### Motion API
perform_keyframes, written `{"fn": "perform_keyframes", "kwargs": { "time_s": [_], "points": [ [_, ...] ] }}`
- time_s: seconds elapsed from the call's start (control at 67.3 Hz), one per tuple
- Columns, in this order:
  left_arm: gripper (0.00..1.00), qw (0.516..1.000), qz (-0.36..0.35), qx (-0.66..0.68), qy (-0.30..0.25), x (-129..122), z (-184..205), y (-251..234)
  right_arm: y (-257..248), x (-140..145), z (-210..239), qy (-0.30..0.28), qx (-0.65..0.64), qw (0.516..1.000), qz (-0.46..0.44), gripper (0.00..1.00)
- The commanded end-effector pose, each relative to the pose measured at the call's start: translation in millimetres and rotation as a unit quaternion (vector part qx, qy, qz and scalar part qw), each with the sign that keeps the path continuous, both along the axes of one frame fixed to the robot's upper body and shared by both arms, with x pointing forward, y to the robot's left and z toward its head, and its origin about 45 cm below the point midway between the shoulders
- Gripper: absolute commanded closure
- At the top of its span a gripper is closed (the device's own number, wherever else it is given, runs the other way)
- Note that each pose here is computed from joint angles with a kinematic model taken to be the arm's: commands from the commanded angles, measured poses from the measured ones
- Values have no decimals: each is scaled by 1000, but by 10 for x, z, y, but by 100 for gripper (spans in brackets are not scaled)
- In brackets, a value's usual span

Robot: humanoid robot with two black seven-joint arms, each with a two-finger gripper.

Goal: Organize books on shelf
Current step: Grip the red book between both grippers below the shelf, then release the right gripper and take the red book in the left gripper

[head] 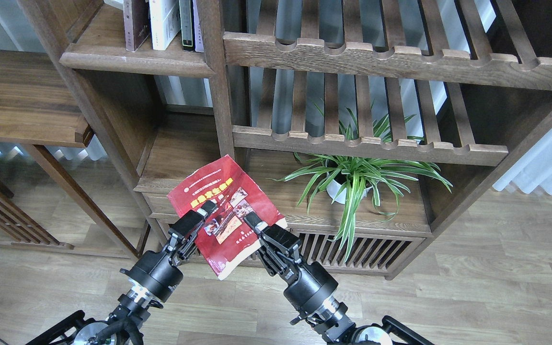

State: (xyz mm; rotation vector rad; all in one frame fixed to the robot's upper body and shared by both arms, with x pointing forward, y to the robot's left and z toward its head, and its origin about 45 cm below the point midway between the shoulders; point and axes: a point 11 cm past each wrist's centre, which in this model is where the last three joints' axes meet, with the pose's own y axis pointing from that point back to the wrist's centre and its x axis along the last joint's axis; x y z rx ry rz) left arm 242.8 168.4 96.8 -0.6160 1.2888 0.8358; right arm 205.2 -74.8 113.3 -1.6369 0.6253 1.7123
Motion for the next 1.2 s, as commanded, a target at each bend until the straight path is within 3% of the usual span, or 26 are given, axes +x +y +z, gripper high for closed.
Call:
{"fn": "perform_keyframes", "kwargs": {
  "time_s": [0.0, 0.104, 0.357, 0.565, 0.698, 1.01, 1.189],
  "points": [
    [94, 1000, 3, 2, 1, -2, -14, 15, -24, 19, -12, 1, -1, 1000, -5, 88],
    [94, 1000, 7, 6, 6, -14, -54, 50, -31, 26, -11, 3, 0, 1000, -8, 82],
    [94, 1000, 9, 7, 15, -68, -105, 55, -39, 66, 13, -2, 0, 1000, -10, 45],
    [94, 1000, 8, 8, 16, -71, -105, 65, -89, 122, 23, -7, -2, 1000, -19, 37],
    [94, 1000, -4, 21, 8, -84, -73, 119, -275, 200, -153, 10, -26, 999, -47, 24],
    [96, 992, 7, 121, -43, 87, 76, 766, -508, 297, -303, 25, -46, 995, -83, 22],
    [97, 977, 23, 173, -126, 353, 480, 1036, -554, 326, -295, 22, -47, 994, -91, 22]
  ]
}}
